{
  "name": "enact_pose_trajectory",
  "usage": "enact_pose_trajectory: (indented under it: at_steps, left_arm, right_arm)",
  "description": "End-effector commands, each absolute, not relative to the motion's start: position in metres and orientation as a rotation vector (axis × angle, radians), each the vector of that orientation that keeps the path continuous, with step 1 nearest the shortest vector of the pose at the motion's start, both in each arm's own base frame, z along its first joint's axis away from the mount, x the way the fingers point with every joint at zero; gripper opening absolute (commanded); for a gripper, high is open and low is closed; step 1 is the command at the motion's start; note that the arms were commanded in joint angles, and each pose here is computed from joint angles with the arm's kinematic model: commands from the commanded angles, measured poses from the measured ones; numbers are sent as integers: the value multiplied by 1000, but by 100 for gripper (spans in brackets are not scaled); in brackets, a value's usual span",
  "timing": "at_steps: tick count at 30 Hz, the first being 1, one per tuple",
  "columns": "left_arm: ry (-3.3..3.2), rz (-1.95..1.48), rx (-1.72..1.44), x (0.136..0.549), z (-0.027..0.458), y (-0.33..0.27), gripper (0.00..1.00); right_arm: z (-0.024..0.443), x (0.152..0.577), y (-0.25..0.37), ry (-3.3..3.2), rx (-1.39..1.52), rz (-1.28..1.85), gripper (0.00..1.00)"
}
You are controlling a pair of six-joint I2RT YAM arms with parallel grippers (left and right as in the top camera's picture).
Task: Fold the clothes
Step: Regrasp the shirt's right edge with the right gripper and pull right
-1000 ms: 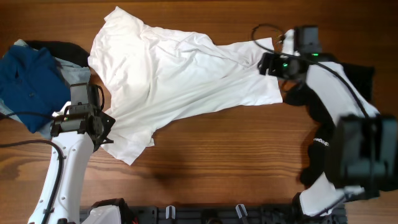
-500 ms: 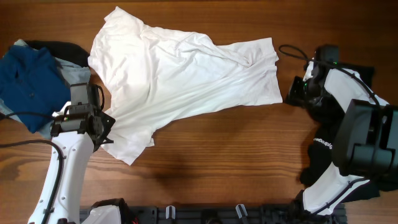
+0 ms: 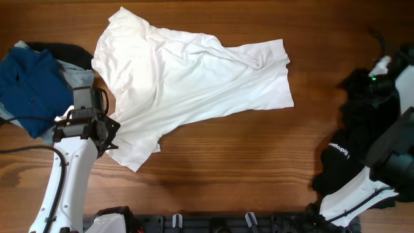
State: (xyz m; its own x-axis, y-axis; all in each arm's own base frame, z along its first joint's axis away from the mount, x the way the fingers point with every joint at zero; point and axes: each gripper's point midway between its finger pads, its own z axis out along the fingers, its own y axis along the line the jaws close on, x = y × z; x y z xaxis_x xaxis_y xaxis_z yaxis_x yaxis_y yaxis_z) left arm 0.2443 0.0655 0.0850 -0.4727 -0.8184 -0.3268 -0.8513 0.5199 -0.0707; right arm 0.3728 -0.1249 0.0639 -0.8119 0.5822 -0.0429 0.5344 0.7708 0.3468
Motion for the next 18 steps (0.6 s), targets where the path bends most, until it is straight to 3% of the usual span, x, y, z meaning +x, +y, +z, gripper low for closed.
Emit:
enact_pose_trajectory:
  at_steps: [1, 9, 18]
  left_arm:
    - [2446, 139, -1388, 245, 85, 66, 4]
    - [2446, 139, -1388, 245, 85, 66, 4]
    - [2446, 139, -1388, 245, 85, 66, 4]
  right_arm:
    - [70, 364, -62, 2943, 633, 618, 70]
    - [14, 314, -8, 3137, 708, 599, 75]
    - [-13, 342, 24, 3000, 654, 606, 66]
